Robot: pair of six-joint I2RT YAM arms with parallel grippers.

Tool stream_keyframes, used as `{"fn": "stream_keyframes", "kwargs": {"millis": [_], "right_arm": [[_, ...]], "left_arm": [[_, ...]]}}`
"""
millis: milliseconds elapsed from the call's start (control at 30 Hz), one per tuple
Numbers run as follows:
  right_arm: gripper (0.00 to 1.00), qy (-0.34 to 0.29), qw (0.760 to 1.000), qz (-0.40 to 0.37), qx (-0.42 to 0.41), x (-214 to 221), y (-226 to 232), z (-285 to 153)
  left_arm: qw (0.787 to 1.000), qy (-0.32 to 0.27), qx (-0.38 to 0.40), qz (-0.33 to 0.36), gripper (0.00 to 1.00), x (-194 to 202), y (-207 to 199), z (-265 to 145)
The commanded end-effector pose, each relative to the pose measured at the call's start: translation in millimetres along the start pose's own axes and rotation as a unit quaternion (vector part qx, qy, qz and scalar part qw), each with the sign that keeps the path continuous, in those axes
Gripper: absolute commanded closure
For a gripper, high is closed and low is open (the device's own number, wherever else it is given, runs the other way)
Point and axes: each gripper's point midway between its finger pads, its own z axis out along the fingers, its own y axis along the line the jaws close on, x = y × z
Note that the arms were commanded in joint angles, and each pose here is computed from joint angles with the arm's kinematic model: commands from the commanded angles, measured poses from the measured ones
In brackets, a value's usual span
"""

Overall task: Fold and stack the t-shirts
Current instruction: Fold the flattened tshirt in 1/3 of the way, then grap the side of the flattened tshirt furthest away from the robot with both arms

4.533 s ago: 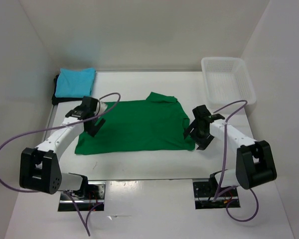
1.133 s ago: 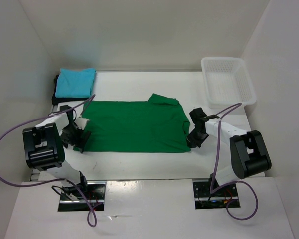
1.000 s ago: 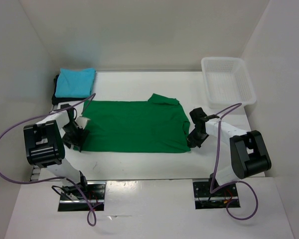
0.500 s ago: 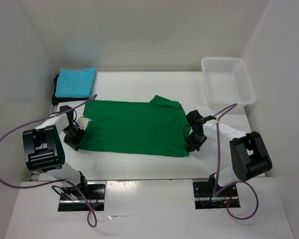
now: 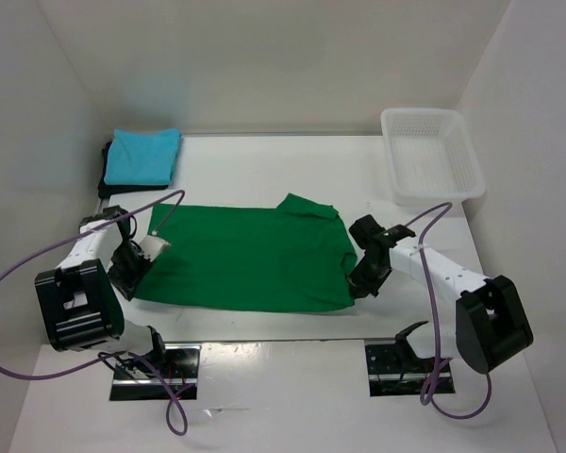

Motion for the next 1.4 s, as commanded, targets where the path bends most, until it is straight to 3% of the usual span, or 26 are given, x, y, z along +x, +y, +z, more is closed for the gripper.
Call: {"fn": "stream_keyframes", "kwargs": {"millis": [0, 33, 67, 100, 133, 200, 233, 267, 400, 467, 500, 600, 700, 767, 800, 833, 933, 1033, 1100, 1133, 1167, 1267, 1367], "right_arm": [[0.98, 0.012, 1.0, 0.008, 0.015, 8.8, -12.1, -3.4], [0.93, 0.012, 1.0, 0.008, 0.015, 8.8, -12.1, -3.4], [0.83, 0.012, 1.0, 0.008, 0.015, 8.8, -12.1, -3.4], [0.5, 0.012, 1.0, 0.008, 0.015, 8.8, -12.1, -3.4], [0.34, 0.012, 1.0, 0.008, 0.015, 8.8, -12.1, -3.4], [0.0, 0.012, 1.0, 0.008, 0.015, 8.8, -12.1, -3.4], [0.0, 0.012, 1.0, 0.008, 0.015, 8.8, -12.1, -3.4], [0.0, 0.012, 1.0, 0.008, 0.015, 8.8, -12.1, -3.4], [0.0, -0.034, 0.999, 0.018, 0.022, -9.4, -7.5, -24.7], [0.0, -0.103, 0.995, -0.009, -0.002, -34.6, 14.6, -57.4], [0.0, -0.121, 0.992, -0.022, -0.005, -41.8, 23.0, -67.6], [0.0, -0.168, 0.98, -0.096, -0.048, -67.8, 72.4, -97.7], [0.02, -0.2, 0.96, -0.166, -0.106, -91.1, 137.3, -113.8], [0.02, -0.207, 0.953, -0.194, -0.107, -109.8, 182.7, -99.9], [0.02, -0.198, 0.953, -0.219, -0.068, -119.7, 194.4, -65.9], [0.02, -0.218, 0.947, -0.223, -0.08, -132.6, 219.7, -73.4], [0.02, -0.234, 0.936, -0.26, -0.044, -153.2, 267.9, -34.1], [0.02, -0.265, 0.918, -0.295, -0.008, -166.6, 311.7, 1.2], [0.02, -0.268, 0.91, -0.313, 0.035, -166.8, 315.7, 18.2], [0.02, -0.313, 0.9, -0.302, -0.013, -178.4, 346.3, -19.7], [0.02, -0.296, 0.906, -0.302, 0.009, -177.1, 342.0, 15.4], [0.03, -0.254, 0.916, -0.309, -0.003, -162.7, 344.3, 45.3], [0.04, -0.252, 0.916, -0.312, 0.026, -164.5, 331.3, 47.4]], "left_arm": [[0.999, 0.026, -0.008, 0.022, 1.0, 17.3, 3.9, -24.6], [0.999, 0.033, -0.014, 0.022, 1.0, 19.7, 6.1, -25.4], [0.999, 0.033, -0.014, 0.027, 1.0, 19.7, 6.5, -25.4], [0.999, 0.04, -0.019, 0.027, 0.99, 21.8, 8.4, -26.1], [0.998, 0.057, -0.018, 0.028, 0.89, 29.4, 6.1, -24.1], [0.996, 0.077, -0.012, 0.036, 0.51, 35.8, 1.7, -18.4], [0.996, 0.077, -0.012, 0.036, 0.33, 35.8, 1.7, -18.4], [0.996, 0.077, -0.011, 0.03, 0.28, 37.7, 2.4, -18.2], [0.997, 0.072, -0.014, 0.018, 0.17, 39.5, 9.3, -27.3], [0.998, 0.065, -0.012, -0.002, 0.11, 40.5, 16.5, -36.5], [0.998, 0.05, -0.021, -0.011, 0.06, 35.8, 23.8, -43.1], [0.996, -0.033, -0.065, -0.045, 0.0, -5.8, 66.2, -70.8], [0.984, -0.139, -0.07, -0.089, 0.0, -66.3, 96.0, -92.7], [0.975, -0.185, -0.054, -0.108, 0.0, -99.9, 105.9, -93.9], [0.962, -0.234, -0.053, -0.128, 0.0, -125.9, 114.1, -102.9], [0.957, -0.254, -0.048, -0.132, 0.0, -140.7, 115.3, -103.6], [0.938, -0.306, -0.031, -0.159, 0.0, -185.3, 124.2, -98.4], [0.927, -0.331, -0.026, -0.176, 0.0, -223.3, 135.6, -82.5], [0.919, -0.351, -0.025, -0.18, 0.0, -244.3, 139.8, -80.6], [0.919, -0.346, -0.02, -0.186, 0.0, -249.7, 143.9, -68.7], [0.915, -0.355, -0.024, -0.188, 0.0, -256.9, 150.9, -71.9], [0.915, -0.351, -0.014, -0.199, 0.0, -271.1, 156.4, -58.4], [0.915, -0.346, -0.021, -0.208, 0.0, -274.4, 163.8, -52.1]]}}
